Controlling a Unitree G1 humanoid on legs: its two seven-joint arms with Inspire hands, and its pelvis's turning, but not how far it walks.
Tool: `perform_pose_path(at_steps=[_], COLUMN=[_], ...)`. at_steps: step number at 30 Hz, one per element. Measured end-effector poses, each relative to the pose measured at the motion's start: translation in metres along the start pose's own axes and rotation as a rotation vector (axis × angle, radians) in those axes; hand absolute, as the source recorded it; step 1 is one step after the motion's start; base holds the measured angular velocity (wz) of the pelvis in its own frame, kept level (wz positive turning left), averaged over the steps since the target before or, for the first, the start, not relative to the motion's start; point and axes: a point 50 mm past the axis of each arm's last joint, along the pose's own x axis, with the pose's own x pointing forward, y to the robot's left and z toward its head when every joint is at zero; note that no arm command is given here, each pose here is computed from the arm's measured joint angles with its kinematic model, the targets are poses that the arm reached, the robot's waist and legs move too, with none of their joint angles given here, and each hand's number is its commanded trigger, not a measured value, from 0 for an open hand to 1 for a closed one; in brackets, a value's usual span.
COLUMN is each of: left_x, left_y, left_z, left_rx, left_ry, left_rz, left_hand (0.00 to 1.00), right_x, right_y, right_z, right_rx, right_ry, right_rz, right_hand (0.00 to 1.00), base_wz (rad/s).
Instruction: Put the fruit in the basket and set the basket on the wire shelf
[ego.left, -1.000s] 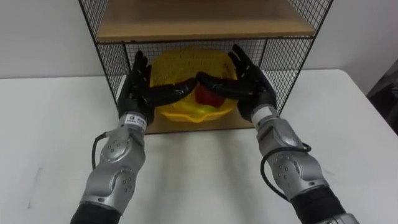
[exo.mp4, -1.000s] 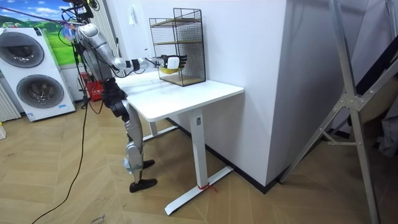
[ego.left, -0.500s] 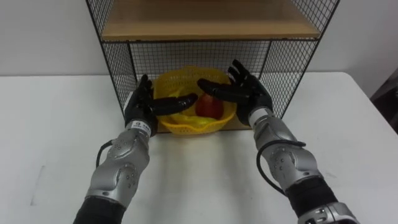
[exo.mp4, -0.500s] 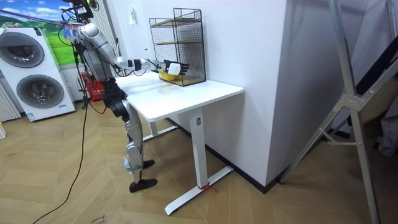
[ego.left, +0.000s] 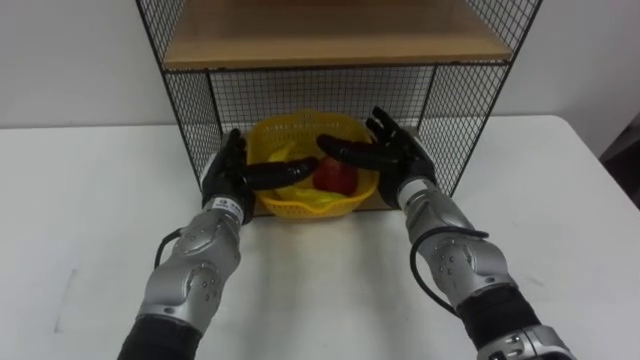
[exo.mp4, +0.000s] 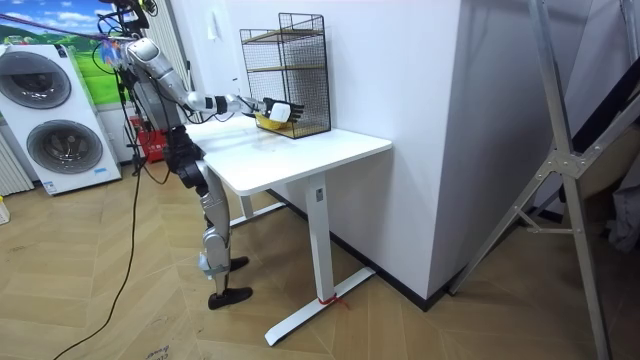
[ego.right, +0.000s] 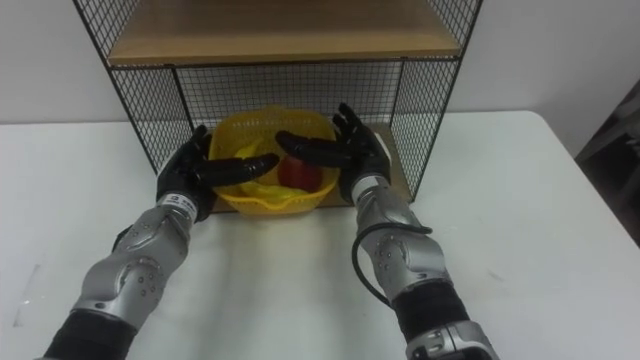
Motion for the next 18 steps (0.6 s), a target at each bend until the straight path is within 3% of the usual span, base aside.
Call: perform_pose_path(at_steps=[18], left_x=[0.001], left_y=[0.007], left_z=[-0.002], left_rx=[0.004], left_ry=[0.002], left_rz=[0.023], left_hand=[0.00], right_x=[0.000], right_y=[-0.010], right_z=[-0.009], right_rx=[-0.042], right_ry=[0.041], right_rz=[-0.036], right_hand=[0.00], base_wz=[0.00])
